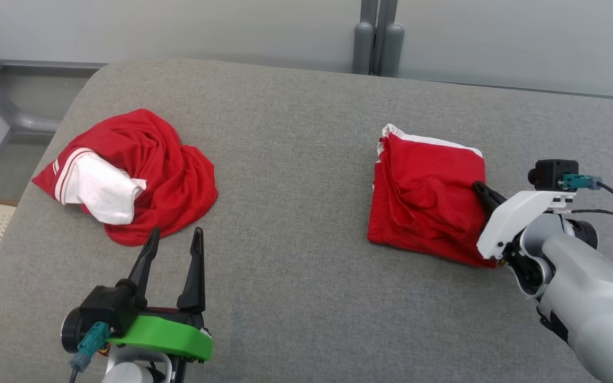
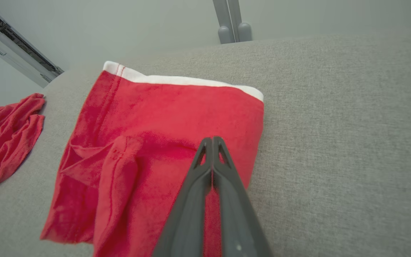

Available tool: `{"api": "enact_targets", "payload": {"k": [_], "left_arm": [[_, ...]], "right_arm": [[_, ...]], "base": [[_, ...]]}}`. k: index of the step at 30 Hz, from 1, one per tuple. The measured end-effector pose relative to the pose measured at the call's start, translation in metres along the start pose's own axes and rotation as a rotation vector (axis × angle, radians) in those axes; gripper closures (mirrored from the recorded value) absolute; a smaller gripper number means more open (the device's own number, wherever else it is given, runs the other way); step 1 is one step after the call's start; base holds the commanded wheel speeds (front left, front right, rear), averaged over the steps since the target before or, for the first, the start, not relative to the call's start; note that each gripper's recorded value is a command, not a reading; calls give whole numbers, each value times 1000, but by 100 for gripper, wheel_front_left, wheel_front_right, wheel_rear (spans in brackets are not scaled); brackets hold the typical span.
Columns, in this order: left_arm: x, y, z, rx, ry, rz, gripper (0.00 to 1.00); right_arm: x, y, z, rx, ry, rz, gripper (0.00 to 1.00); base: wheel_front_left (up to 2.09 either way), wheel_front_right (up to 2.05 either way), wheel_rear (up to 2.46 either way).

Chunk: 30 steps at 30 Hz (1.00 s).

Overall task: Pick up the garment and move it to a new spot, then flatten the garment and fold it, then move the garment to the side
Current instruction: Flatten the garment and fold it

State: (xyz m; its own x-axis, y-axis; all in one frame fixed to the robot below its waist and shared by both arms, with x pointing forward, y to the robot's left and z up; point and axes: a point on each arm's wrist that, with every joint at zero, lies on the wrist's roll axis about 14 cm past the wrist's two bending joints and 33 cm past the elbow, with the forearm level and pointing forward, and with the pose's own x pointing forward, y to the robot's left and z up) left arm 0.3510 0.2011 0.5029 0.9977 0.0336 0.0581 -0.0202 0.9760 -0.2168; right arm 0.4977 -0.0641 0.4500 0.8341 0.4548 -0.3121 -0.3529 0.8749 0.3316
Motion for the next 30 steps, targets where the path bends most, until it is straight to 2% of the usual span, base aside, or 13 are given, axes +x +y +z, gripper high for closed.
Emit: {"api": "enact_targets", "payload": {"k": [3, 7, 10, 14, 17, 22, 23, 24, 25, 26, 27, 30], "left_arm": [[-1, 3, -1, -1, 1, 13, 0], [-4, 10, -2, -2, 8, 39, 0], [-4, 12, -4, 1, 14, 46, 0], [-1, 8, -5, 3, 15, 31, 0], [2, 3, -5, 15, 13, 12, 0], [7, -5, -1, 18, -3, -18, 0], [8, -7, 0, 18, -6, -24, 0], [8, -8, 1, 18, -9, -28, 0], [8, -8, 1, 17, -12, -30, 0], [8, -9, 3, 19, -16, -31, 0], [9, -8, 5, 21, -22, -33, 0], [13, -8, 12, 33, -44, -38, 0]], "right_arm": [[9, 16, -15, 51, 52, 30, 100], [17, 58, -29, 84, 93, 134, 100], [12, 92, -45, 127, 140, 222, 100], [-2, 123, -62, 117, 200, 319, 100], [-7, 131, -51, 115, 144, 353, 100], [-18, 116, -6, 79, -49, 351, 100], [-21, 109, 1, 63, -78, 339, 75], [-24, 100, 11, 41, -112, 322, 60], [-28, 91, 22, 24, -147, 303, 53], [-32, 81, 34, 5, -184, 281, 13], [-36, 74, 44, -16, -211, 265, 0], [-55, 50, 97, -70, -373, 205, 0]], "base": [[0, 0, 0], [0, 0, 0], [0, 0, 0], [0, 0, 0], [0, 0, 0], [0, 0, 0], [0, 0, 0], [0, 0, 0], [0, 0, 0], [0, 0, 0], [0, 0, 0], [0, 0, 0]]}}
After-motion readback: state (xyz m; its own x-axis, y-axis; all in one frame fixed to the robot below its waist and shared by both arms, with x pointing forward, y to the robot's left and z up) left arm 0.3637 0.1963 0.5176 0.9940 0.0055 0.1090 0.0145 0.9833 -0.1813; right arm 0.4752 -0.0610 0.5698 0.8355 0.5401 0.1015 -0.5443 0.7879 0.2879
